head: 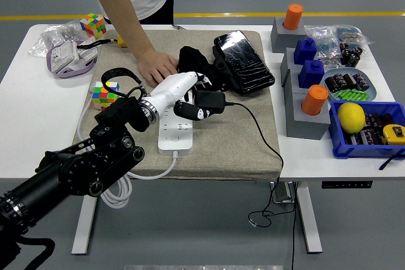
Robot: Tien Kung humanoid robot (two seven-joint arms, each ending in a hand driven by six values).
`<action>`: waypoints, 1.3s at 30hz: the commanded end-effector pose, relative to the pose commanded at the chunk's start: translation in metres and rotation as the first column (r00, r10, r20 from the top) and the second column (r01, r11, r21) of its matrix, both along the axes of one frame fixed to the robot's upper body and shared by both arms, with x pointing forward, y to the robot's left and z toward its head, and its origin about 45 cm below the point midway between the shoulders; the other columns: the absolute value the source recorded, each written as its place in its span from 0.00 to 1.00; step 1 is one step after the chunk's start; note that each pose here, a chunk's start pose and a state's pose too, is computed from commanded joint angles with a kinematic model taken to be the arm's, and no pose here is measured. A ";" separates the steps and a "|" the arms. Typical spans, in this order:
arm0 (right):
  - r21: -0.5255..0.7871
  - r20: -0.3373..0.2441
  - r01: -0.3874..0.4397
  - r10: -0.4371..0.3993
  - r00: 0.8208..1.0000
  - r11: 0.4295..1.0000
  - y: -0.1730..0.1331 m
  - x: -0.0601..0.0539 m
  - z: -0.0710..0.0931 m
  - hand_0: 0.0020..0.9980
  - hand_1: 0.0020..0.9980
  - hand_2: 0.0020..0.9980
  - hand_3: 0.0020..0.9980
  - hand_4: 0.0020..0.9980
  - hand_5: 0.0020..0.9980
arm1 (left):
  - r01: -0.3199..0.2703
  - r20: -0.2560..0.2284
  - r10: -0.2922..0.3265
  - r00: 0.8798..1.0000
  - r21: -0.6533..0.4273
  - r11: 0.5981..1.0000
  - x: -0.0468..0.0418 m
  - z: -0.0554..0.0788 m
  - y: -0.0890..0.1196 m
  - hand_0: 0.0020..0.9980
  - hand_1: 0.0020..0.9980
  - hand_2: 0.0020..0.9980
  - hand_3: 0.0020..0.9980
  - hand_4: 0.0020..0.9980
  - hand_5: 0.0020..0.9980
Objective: Pull the plug out and thorw away
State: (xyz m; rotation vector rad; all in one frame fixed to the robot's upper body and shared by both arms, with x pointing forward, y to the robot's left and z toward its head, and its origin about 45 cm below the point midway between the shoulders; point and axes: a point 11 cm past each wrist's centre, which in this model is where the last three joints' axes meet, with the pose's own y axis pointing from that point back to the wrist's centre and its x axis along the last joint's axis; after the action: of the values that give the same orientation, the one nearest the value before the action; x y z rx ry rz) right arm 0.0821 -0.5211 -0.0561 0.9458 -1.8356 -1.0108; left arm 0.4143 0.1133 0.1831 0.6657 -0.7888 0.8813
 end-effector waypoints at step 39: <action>0.002 -0.013 -0.009 0.010 1.000 1.000 0.000 -0.004 -0.001 0.57 0.65 0.67 0.57 0.97 0.49 | 0.096 0.069 -0.087 0.994 -0.140 0.985 -0.0618 0.005 0.029 0.25 0.28 0.30 0.89 0.93 0.17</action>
State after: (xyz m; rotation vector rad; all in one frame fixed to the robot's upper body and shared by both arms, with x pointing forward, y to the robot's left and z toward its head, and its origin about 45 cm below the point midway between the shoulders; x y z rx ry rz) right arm 0.0777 -0.5207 -0.0571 0.9465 -1.8183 -1.0110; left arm 0.3525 0.1427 0.1880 0.4734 -0.7973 0.8691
